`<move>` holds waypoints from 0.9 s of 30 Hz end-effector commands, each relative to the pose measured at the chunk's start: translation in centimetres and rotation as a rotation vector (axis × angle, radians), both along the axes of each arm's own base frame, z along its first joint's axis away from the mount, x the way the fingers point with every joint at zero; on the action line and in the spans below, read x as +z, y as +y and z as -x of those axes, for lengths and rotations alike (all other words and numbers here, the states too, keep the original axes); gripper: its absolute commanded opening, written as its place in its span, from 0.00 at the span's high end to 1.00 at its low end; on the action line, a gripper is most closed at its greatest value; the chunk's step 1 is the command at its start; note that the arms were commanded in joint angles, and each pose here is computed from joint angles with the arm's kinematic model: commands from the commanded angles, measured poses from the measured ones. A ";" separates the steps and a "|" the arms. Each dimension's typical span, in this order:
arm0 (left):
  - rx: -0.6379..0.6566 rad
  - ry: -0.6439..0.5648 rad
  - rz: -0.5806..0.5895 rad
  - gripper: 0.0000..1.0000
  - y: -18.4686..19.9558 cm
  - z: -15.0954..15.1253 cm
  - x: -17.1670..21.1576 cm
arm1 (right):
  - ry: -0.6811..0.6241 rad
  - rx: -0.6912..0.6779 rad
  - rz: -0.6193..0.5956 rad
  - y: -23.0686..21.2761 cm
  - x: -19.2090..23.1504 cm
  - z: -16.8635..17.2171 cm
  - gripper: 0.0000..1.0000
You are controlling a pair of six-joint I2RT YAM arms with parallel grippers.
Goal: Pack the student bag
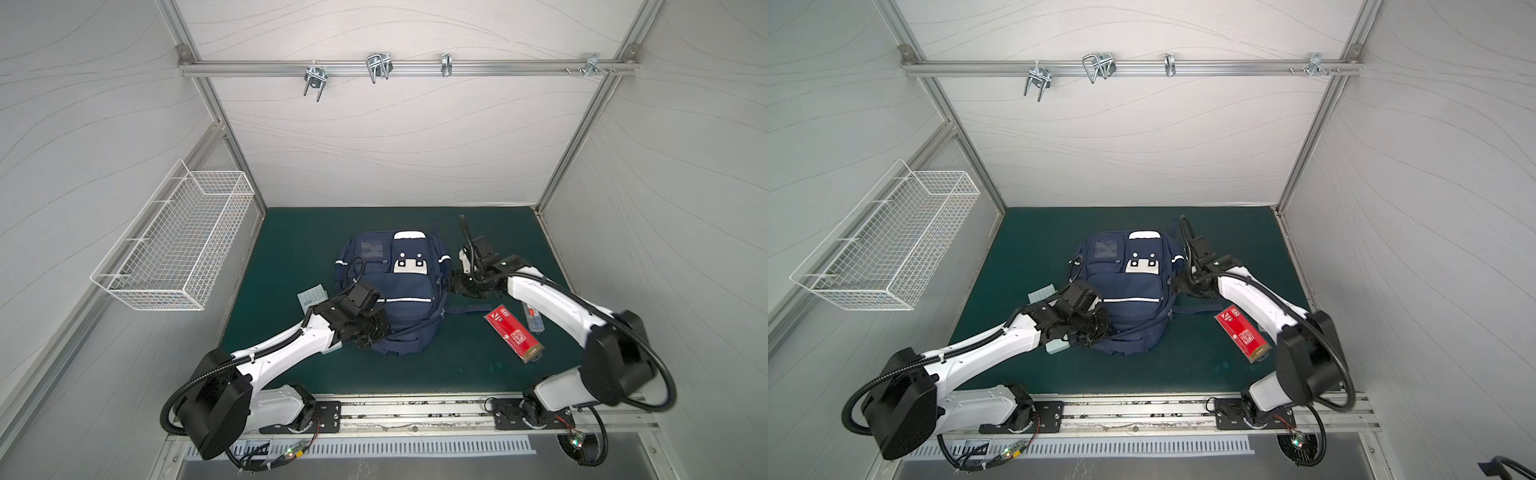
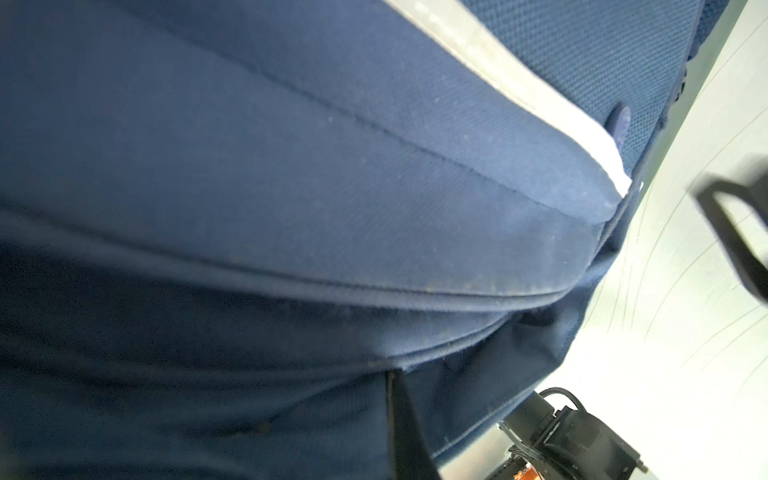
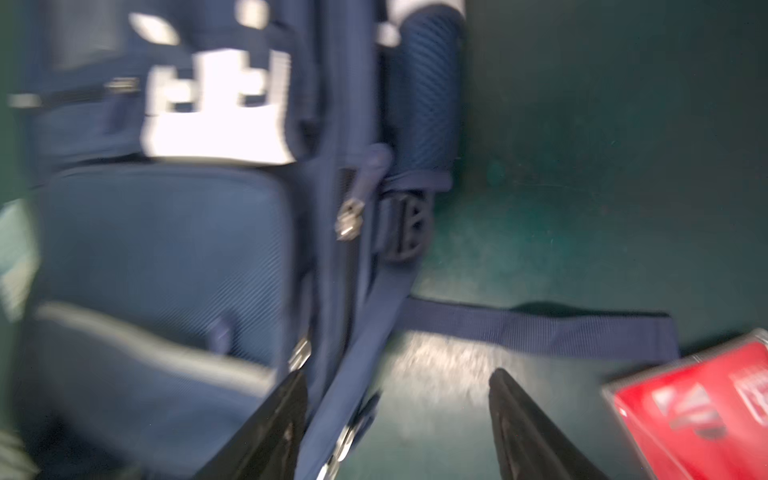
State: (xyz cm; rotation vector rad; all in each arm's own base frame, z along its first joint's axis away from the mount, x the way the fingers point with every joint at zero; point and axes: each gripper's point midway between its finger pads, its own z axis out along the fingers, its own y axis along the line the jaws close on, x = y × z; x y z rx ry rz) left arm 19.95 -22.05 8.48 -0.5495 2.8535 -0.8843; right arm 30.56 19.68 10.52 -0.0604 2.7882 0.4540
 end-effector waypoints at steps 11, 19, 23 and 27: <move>0.015 -0.121 -0.085 1.00 2.0 -4.0 0.1 | 0.087 -0.042 -0.045 0.7 -3.5 -1.0 0.95; 0.057 -0.184 -0.239 1.00 5.6 -7.0 1.0 | 0.158 -0.053 -0.002 -0.3 -6.3 5.5 1.00; 0.045 -0.196 -0.328 1.00 6.9 -7.5 0.8 | 0.127 0.030 -0.019 0.8 -4.4 8.4 1.00; 0.024 -0.196 -0.336 1.00 7.3 -6.8 0.5 | -0.050 0.075 -0.033 0.4 1.2 6.5 0.82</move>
